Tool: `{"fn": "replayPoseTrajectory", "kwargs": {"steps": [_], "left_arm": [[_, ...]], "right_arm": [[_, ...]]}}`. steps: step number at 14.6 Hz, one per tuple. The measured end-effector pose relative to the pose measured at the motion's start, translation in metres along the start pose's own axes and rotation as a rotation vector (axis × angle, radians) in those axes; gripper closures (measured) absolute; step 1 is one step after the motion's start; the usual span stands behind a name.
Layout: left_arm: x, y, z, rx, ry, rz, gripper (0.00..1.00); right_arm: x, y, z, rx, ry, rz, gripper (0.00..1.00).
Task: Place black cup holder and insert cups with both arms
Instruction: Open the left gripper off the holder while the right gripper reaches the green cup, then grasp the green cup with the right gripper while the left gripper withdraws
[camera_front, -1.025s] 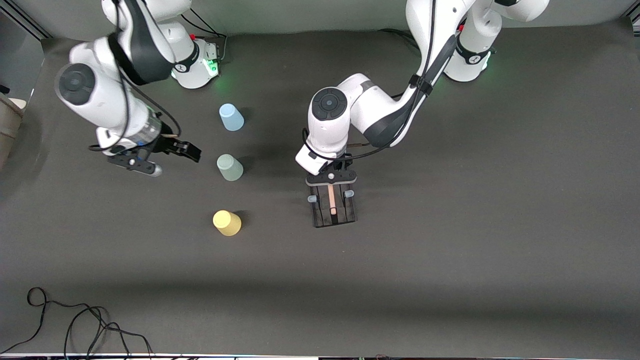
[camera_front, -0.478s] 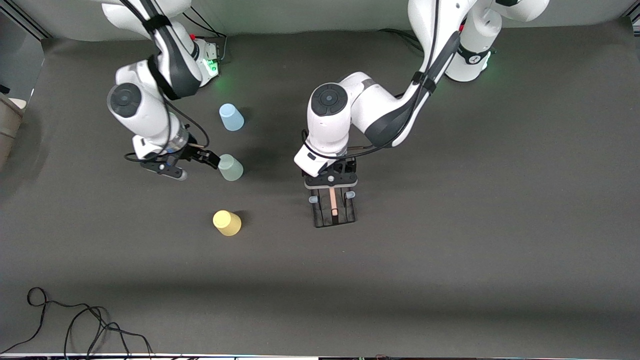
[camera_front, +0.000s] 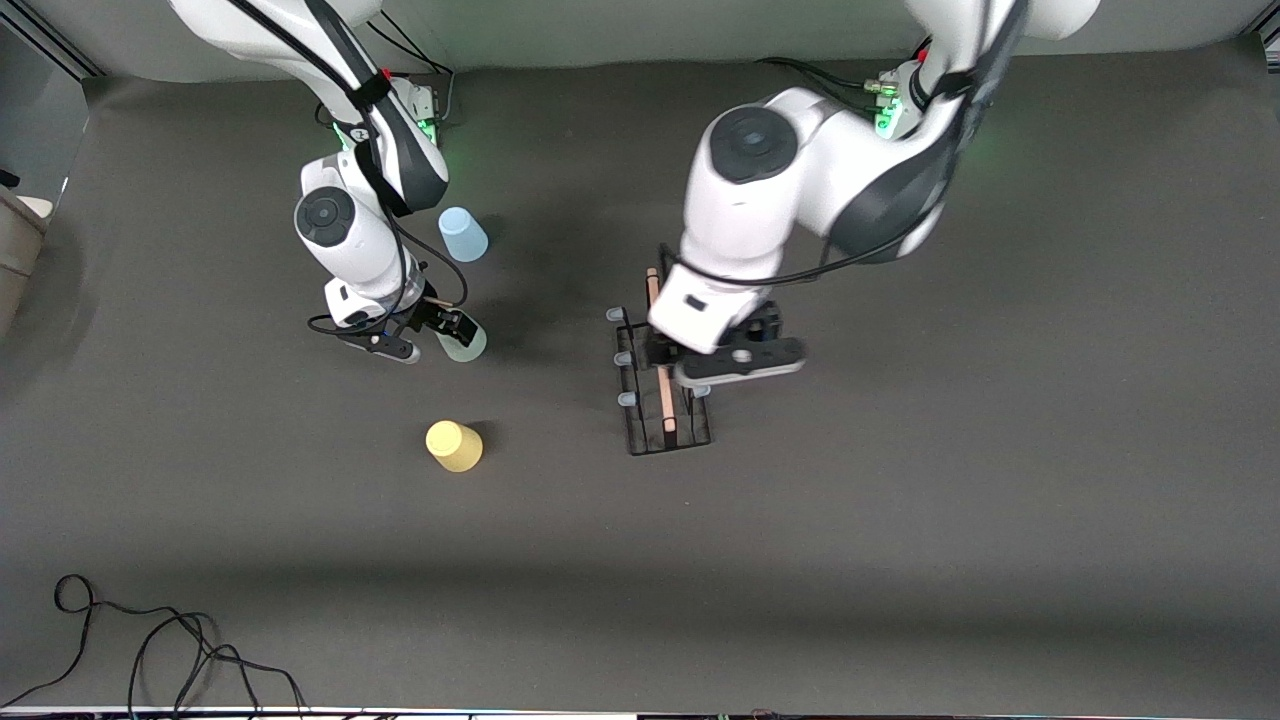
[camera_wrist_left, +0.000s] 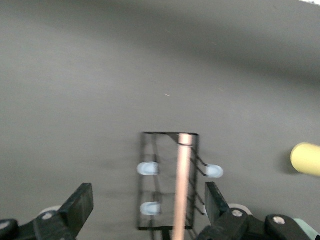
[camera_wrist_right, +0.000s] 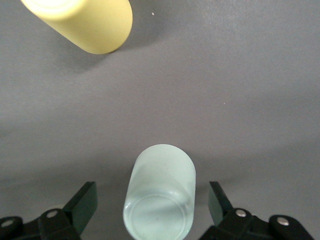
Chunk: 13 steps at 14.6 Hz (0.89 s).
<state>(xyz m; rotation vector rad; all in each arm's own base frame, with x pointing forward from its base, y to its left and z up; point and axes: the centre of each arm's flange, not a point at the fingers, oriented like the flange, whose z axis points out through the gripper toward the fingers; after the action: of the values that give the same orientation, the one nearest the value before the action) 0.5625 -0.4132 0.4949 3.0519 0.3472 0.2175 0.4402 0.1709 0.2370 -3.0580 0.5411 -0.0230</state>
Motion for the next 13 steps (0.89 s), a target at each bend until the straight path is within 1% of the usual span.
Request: {"fn": "replayPoseTrajectory", "kwargs": {"steps": [3,5,7,8,10,11,13], "left_arm": [[0.037,-0.046,-0.031,0.09,-0.01,-0.011,0.0],[0.071,-0.091,-0.025,0.145,-0.029,0.037,0.0],[0.116,-0.161,-0.009,0.175,-0.067,0.095,0.0],[0.136,-0.199,-0.005,0.183,-0.086,0.124,0.0],[0.165,-0.264,-0.011,0.181,-0.1,0.176,0.0],[0.173,-0.288,-0.022,0.168,-0.098,0.197,0.0],[0.175,-0.326,-0.05,0.125,-0.089,0.239,0.0]], "right_arm": [[-0.008,0.006,0.022,-0.011,-0.005,-0.003,0.01],[-0.014,0.003,0.032,-0.015,-0.007,-0.016,0.01],[-0.017,0.002,0.039,-0.021,-0.011,-0.024,0.01],[-0.017,0.002,0.041,-0.022,-0.013,-0.024,0.08],[-0.016,0.001,0.039,-0.019,-0.009,-0.024,0.28],[-0.015,0.0,0.037,-0.015,-0.005,-0.024,0.3],[-0.013,-0.003,0.029,-0.009,0.0,-0.025,0.3]]}}
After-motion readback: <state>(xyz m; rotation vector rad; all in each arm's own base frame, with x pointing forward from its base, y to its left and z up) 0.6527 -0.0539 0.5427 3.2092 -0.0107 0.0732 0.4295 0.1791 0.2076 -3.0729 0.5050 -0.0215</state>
